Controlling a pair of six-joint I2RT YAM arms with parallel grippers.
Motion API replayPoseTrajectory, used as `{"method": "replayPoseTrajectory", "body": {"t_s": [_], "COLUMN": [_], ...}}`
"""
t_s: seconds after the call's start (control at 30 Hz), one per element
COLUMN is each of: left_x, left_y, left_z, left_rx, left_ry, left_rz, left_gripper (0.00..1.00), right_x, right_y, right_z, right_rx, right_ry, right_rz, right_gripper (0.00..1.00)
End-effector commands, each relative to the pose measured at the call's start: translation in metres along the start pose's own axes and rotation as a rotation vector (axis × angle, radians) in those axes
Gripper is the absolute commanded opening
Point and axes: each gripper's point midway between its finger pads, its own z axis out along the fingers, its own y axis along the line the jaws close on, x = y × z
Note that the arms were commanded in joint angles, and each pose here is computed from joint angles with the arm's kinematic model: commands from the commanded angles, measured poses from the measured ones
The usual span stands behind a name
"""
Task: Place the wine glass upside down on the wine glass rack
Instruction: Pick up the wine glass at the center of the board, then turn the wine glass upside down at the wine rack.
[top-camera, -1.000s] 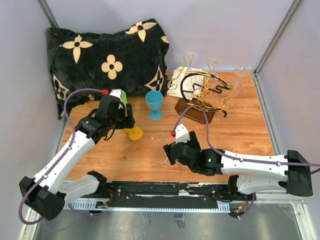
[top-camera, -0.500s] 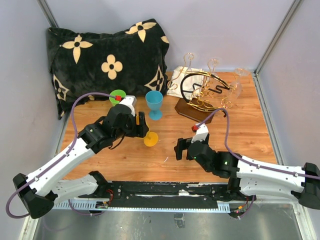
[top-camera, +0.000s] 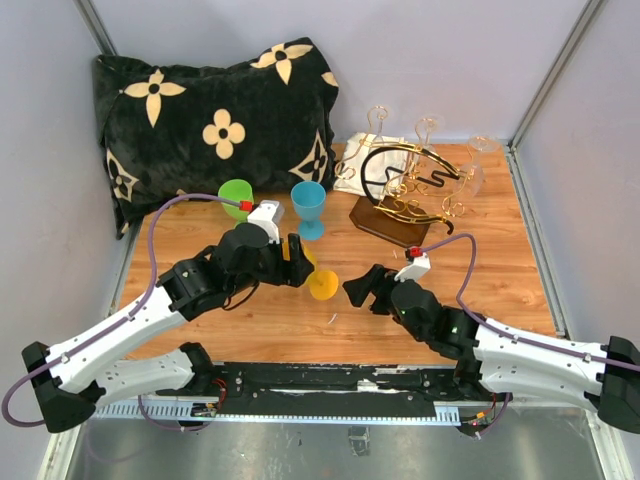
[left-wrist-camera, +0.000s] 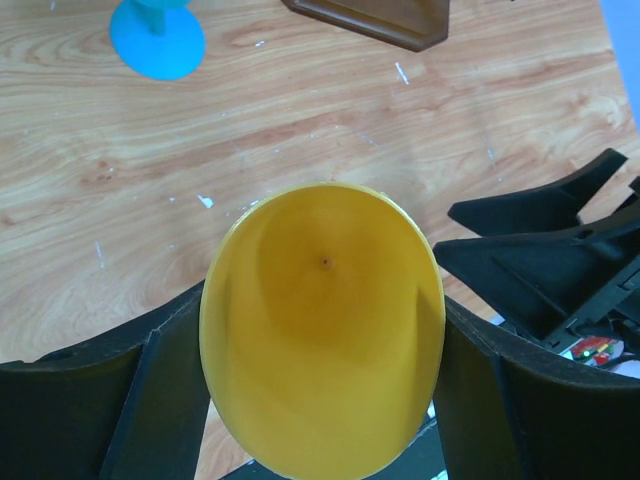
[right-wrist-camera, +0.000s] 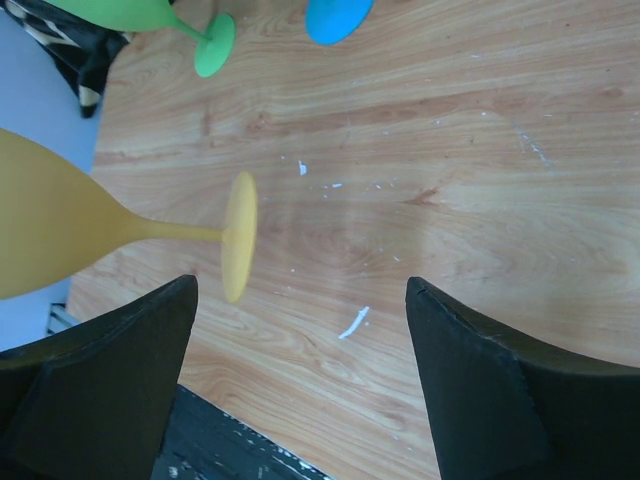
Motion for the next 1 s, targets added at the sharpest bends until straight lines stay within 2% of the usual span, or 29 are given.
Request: {"method": "replayPoseTrajectory", "body": {"t_s": [0.0, 0.13, 0.27, 0.67, 0.97], "left_x": [-0.014, -0.013, -0.013, -0.019, -0.025], "left_y": [-0.017, -0.022, -0.025, -0.045, -0.046], "left_z": [-0.002, -0.001, -0.003, -0.011, -0.020], "left_rx": [0.066, 0.080, 0.090, 0.210, 0.242], "left_ry": [-0.077, -0.079, -0.078, -0.106, -0.149], "left_rz": [-0.033, -0.025, -0.019, -0.028, -0.047], "left_gripper": [0.65, 0.65, 0.65, 0.65, 0.65], "right_x": [-0.015, -0.014, -0.012, -0.012, -0.011], "right_y": [0.019, 0.021, 0.023, 0.028, 0.035], "right_z": [0.005, 0.007, 0.010, 0.013, 0.018], "right_rx": [-0.081, -0.100, -0.124, -0.161, -0.201], "right_ry": [-0.076, -0.072, -0.078, -0.091, -0.060], "right_rz": [0.128, 0.139, 0.161, 0.205, 0.214], "right_gripper": [0.85, 0.82, 0.74, 0.62, 0.45]}}
